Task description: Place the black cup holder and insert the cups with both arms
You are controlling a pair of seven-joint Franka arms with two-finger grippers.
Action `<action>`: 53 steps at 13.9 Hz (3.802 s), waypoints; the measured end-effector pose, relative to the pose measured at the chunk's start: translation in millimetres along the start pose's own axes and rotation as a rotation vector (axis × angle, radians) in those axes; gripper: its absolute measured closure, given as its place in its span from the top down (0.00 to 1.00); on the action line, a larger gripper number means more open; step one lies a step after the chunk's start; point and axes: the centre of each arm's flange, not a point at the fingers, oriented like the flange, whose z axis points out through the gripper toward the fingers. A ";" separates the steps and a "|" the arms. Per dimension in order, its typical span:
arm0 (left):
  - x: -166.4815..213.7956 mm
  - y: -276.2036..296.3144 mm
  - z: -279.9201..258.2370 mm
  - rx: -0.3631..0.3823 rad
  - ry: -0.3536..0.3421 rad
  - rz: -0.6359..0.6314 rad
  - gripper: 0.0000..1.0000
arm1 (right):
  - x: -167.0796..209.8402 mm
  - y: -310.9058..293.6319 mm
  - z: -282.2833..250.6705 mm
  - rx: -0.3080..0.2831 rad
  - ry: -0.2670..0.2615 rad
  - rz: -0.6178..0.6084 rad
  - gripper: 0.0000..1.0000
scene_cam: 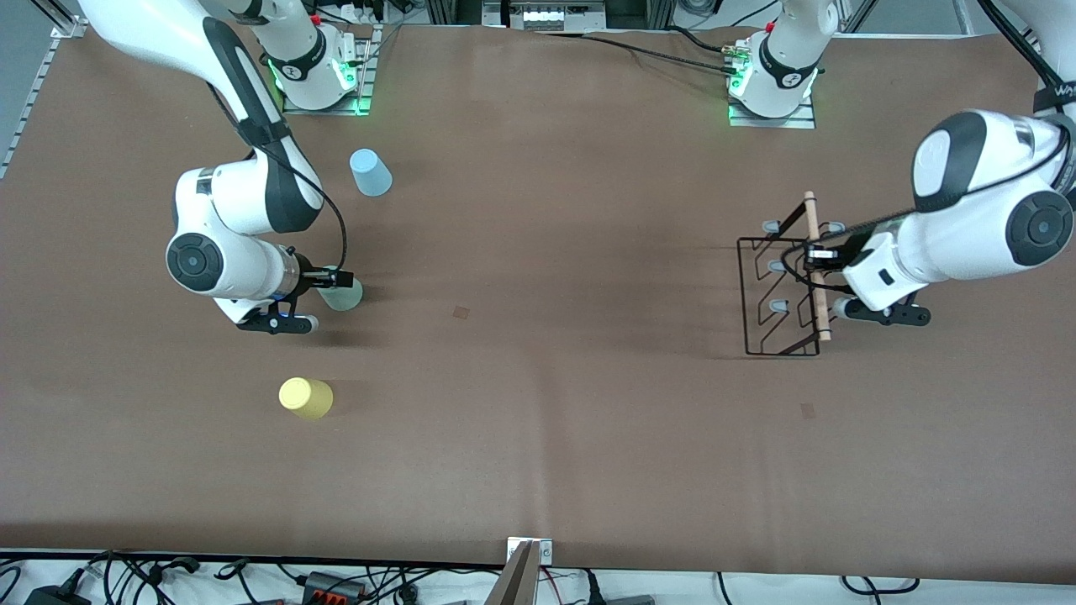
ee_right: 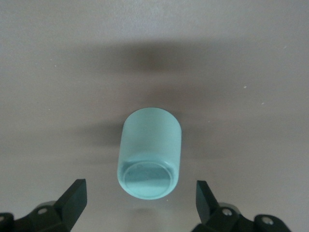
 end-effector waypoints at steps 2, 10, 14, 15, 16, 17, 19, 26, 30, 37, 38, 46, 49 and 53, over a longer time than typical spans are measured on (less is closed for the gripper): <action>-1.6 64.8 -8.9 0.015 0.014 0.016 0.16 | 0.6 0.2 6.8 0.001 -0.012 0.007 1.00; -21.0 280.5 52.0 -0.027 -0.001 0.035 0.16 | 1.9 6.3 33.1 -0.011 -0.056 0.021 1.00; -36.6 354.0 98.2 -0.053 0.021 0.051 0.16 | 3.5 7.6 38.9 -0.013 -0.061 0.025 1.00; -38.8 363.1 107.7 -0.055 0.018 0.063 0.16 | 3.6 7.6 38.9 -0.013 -0.061 0.025 1.00; -40.8 370.1 115.6 -0.054 0.013 0.073 0.16 | 3.7 7.7 38.8 -0.013 -0.060 0.026 0.96; -42.6 374.8 120.3 -0.053 0.010 0.079 0.16 | 3.7 7.8 38.9 -0.013 -0.060 0.026 0.93; -42.8 377.2 124.6 -0.048 0.008 0.083 0.16 | 4.0 7.9 38.7 -0.013 -0.060 0.027 0.70; -33.5 372.8 150.6 -0.024 -0.022 0.075 0.16 | 22.0 -3.8 -35.0 0.002 -0.031 0.011 0.65; -33.6 375.3 162.8 -0.016 -0.039 0.041 0.16 | 24.2 -13.5 -99.4 0.010 -0.019 -0.008 0.65; -15.9 352.4 102.7 -0.002 -0.068 -0.056 0.77 | 17.3 -30.0 -126.7 0.009 -0.029 -0.042 0.65; -12.4 337.7 70.4 0.002 -0.071 -0.075 0.88 | 12.9 -38.9 -129.7 0.008 -0.040 -0.058 0.65; -1.0 166.8 -90.8 -0.024 -0.028 -0.151 1.00 | -92.8 -227.0 -116.3 -0.002 -0.104 -0.290 0.65; -10.6 137.6 -109.2 -0.015 -0.046 -0.105 1.00 | -136.2 -279.3 -102.4 -0.020 -0.126 -0.318 0.65; -16.2 124.0 -118.6 -0.011 -0.051 -0.015 1.00 | -185.1 -328.5 -80.7 -0.046 -0.157 -0.349 0.65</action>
